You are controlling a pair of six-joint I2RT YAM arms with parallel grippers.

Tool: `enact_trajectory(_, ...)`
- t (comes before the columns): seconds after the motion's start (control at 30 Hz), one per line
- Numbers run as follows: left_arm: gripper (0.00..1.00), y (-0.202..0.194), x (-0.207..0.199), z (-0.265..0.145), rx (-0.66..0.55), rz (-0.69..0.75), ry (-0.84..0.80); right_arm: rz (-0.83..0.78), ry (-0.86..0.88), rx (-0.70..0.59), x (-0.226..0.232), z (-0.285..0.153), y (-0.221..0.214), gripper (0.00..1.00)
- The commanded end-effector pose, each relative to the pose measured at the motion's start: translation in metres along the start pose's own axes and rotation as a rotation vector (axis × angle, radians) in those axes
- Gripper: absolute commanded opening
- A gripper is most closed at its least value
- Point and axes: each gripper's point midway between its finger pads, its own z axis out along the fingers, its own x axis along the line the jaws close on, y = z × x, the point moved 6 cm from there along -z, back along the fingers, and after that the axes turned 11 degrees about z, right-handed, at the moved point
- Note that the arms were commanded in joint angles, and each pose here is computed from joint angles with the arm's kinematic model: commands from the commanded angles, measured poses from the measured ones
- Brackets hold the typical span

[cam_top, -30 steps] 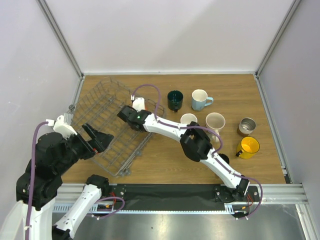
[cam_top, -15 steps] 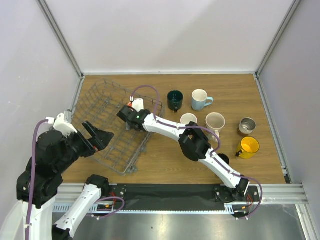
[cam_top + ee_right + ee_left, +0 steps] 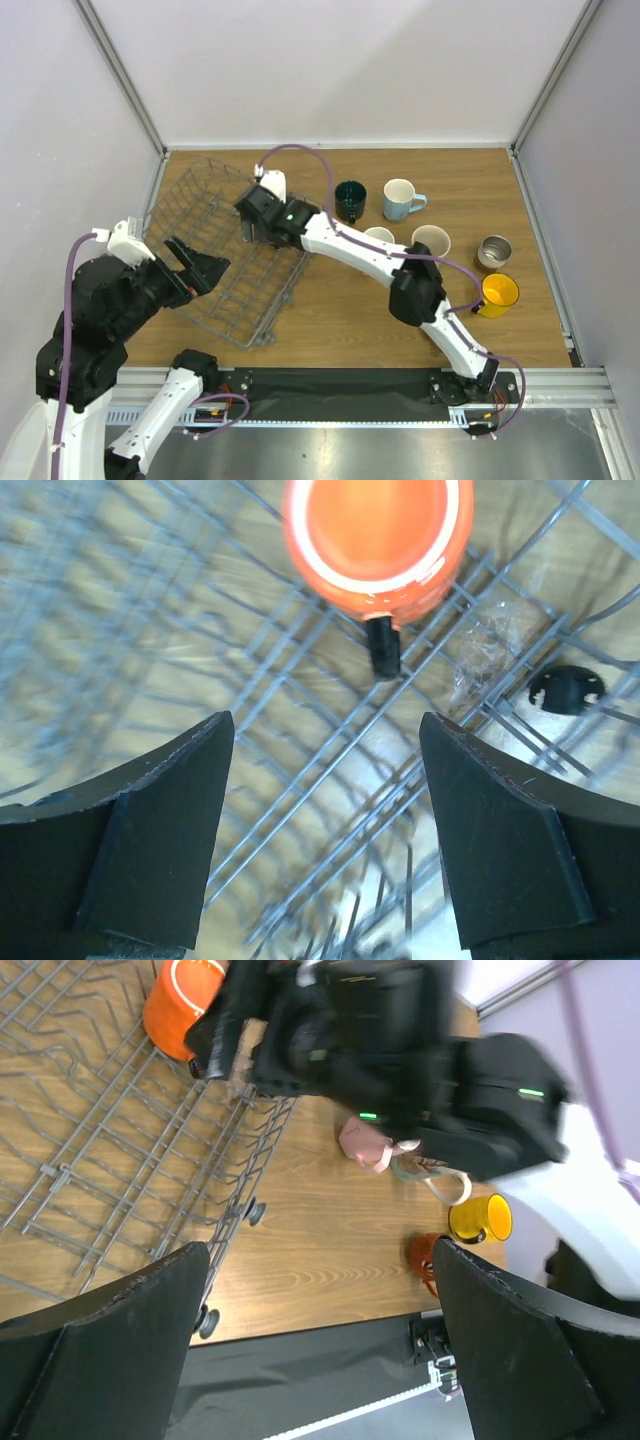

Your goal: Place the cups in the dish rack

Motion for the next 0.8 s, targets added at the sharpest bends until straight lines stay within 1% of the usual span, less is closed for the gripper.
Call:
enact_trajectory(0.0,1.00,0.013,-0.005,0.010,-0.038,-0.001,-0.013,0.048,0.128,-0.090,0.018,-0.068,0.056,0.80)
enact_trajectory(0.07,1.00,0.015,-0.007,0.015,-0.039,0.001,-0.028,0.039,0.106,-0.105,0.001,-0.078,0.077,0.78)
enact_trajectory(0.1,1.00,0.016,-0.007,0.017,-0.036,0.003,-0.030,0.044,0.115,-0.128,-0.008,-0.096,0.096,0.77)
enact_trajectory(0.13,0.99,0.015,-0.007,0.022,-0.023,0.003,-0.029,0.021,0.103,-0.101,-0.018,-0.100,0.099,0.75)
enact_trajectory(0.17,0.98,0.016,-0.010,0.025,-0.019,0.008,-0.054,-0.003,0.084,-0.106,-0.036,-0.103,0.116,0.73)
enact_trajectory(0.2,0.97,0.016,-0.011,0.028,-0.011,0.008,-0.062,-0.004,0.088,-0.101,-0.046,-0.116,0.127,0.71)
enact_trajectory(0.23,0.97,0.013,-0.010,0.034,0.007,0.004,-0.065,-0.019,0.074,-0.042,-0.060,-0.123,0.127,0.70)
enact_trajectory(0.27,0.97,0.013,-0.011,0.038,0.008,0.002,-0.078,0.002,0.037,-0.033,-0.083,-0.123,0.140,0.70)
enact_trajectory(0.3,0.97,0.011,-0.011,0.042,0.018,-0.002,-0.084,-0.003,0.011,-0.020,-0.097,-0.128,0.144,0.68)
enact_trajectory(0.33,0.97,0.009,-0.010,0.048,0.039,-0.008,-0.079,0.001,-0.013,-0.018,-0.114,-0.146,0.150,0.66)
enact_trajectory(0.37,0.97,0.009,-0.012,0.051,0.043,-0.009,-0.096,0.008,-0.065,0.003,-0.137,-0.143,0.152,0.65)
enact_trajectory(0.4,0.96,0.008,-0.012,0.054,0.052,-0.010,-0.102,0.015,-0.091,0.005,-0.151,-0.149,0.156,0.63)
enact_trajectory(0.43,0.96,0.007,-0.012,0.057,0.061,-0.014,-0.104,0.026,-0.109,-0.004,-0.165,-0.167,0.159,0.60)
enact_trajectory(0.47,0.96,0.006,-0.012,0.060,0.070,-0.015,-0.110,0.031,-0.108,-0.002,-0.174,-0.173,0.160,0.58)
enact_trajectory(0.5,0.96,0.006,-0.014,0.062,0.071,-0.014,-0.128,0.043,-0.140,0.031,-0.193,-0.169,0.157,0.56)
enact_trajectory(0.53,0.96,0.005,-0.014,0.063,0.076,-0.019,-0.131,0.051,-0.127,0.070,-0.199,-0.173,0.152,0.54)
enact_trajectory(0.57,0.96,0.005,-0.015,0.064,0.080,-0.021,-0.139,0.065,-0.126,0.083,-0.205,-0.180,0.151,0.53)
enact_trajectory(0.6,0.96,0.005,-0.016,0.066,0.087,-0.023,-0.148,0.073,-0.145,0.122,-0.212,-0.176,0.142,0.48)
enact_trajectory(0.67,0.96,0.005,-0.017,0.068,0.091,-0.026,-0.158,0.102,-0.151,0.159,-0.216,-0.179,0.131,0.47)
enact_trajectory(0.7,0.96,0.005,-0.018,0.068,0.096,-0.028,-0.160,0.105,-0.165,0.183,-0.219,-0.175,0.123,0.49)
enact_trajectory(0.77,0.96,0.004,-0.018,0.069,0.101,-0.029,-0.161,0.121,-0.183,0.179,-0.221,-0.171,0.117,0.50)
